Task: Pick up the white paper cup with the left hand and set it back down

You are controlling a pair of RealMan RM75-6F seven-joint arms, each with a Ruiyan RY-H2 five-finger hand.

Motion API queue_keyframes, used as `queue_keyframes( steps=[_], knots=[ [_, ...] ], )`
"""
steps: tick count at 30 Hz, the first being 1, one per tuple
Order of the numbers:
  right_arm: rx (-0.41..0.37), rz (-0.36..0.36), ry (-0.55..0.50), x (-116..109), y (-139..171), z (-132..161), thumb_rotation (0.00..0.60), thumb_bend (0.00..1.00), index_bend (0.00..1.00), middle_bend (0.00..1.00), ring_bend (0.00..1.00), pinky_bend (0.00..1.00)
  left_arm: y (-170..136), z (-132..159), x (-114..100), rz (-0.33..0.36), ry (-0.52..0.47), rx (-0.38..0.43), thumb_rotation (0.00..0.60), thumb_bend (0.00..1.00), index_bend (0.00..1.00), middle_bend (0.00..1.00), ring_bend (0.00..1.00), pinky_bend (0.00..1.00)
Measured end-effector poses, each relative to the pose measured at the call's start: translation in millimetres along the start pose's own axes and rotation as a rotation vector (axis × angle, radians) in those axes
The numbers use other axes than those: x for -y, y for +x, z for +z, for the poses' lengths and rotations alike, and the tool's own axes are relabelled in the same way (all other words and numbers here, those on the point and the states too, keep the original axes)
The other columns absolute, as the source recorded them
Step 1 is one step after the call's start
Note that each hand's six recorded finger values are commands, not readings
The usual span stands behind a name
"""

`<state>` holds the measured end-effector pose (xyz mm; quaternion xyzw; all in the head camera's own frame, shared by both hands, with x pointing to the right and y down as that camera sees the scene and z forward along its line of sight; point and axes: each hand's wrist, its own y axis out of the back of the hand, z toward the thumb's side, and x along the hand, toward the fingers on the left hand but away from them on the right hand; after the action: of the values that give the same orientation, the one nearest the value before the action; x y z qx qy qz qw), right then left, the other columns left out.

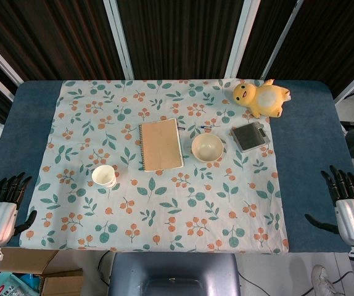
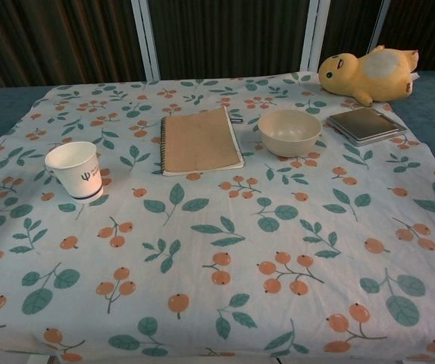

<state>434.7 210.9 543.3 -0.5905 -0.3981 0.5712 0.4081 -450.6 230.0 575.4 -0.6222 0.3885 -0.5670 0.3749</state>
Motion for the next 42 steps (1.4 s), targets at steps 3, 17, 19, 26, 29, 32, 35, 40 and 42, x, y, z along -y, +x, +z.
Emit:
queue_keyframes(
  steps=[3,17,19,26,29,32,35,40,42],
  knots=[
    [0.005,0.001,-0.001,-0.5,1.1,-1.3,0.491,0.09,0.0,0.0,0.0,0.0,0.4,0.9,-0.2,-0.001,0.003,0.005,0.6,0.34,0.0,0.0,0.0,0.0],
    [0.011,-0.009,-0.008,-4.8,1.0,-6.8,0.49,0.09,0.0,0.0,0.0,0.0,10.5,19.1,-9.5,0.001,0.053,0.066,0.6,0.34,0.0,0.0,0.0,0.0],
    [0.013,-0.008,-0.01,-5.2,1.1,-6.8,0.49,0.09,0.0,0.0,0.0,0.0,15.2,28.2,-13.4,0.004,0.067,0.096,0.6,0.35,0.0,0.0,0.0,0.0],
    [0.022,-0.004,-0.015,-5.1,2.6,-8.4,0.49,0.09,0.0,0.0,0.0,0.0,45.7,71.9,-23.6,-0.027,0.058,0.214,0.6,0.35,0.0,0.0,0.0,0.0],
    [0.028,-0.007,-0.014,-6.6,3.3,-10.5,0.491,0.09,0.0,0.0,0.0,0.0,66.0,94.4,-27.8,-0.045,0.072,0.27,0.6,0.36,0.0,0.0,0.0,0.0],
    [0.04,-0.01,-0.015,-7.6,3.9,-13.6,0.491,0.09,0.0,0.0,0.0,0.0,84.8,114.9,-29.9,-0.059,0.116,0.314,0.6,0.32,0.0,0.0,0.0,0.0],
    [0.048,-0.013,-0.016,-8.3,4.9,-16.3,0.49,0.09,0.0,0.0,0.0,0.0,98.7,129.5,-27.7,-0.062,0.205,0.348,0.6,0.29,0.0,0.0,0.0,0.0],
    [0.049,-0.019,-0.022,-9.2,6.3,-17.4,0.493,0.09,0.0,0.0,0.0,0.0,121.6,150.2,-6.9,-0.11,0.386,0.384,0.6,0.29,0.0,0.0,0.0,0.0],
    [0.047,-0.019,-0.022,-9.4,6.1,-17.1,0.491,0.09,0.0,0.0,0.0,0.0,129.7,155.6,3.7,-0.139,0.428,0.384,0.6,0.29,0.0,0.0,0.0,0.0]
  ],
)
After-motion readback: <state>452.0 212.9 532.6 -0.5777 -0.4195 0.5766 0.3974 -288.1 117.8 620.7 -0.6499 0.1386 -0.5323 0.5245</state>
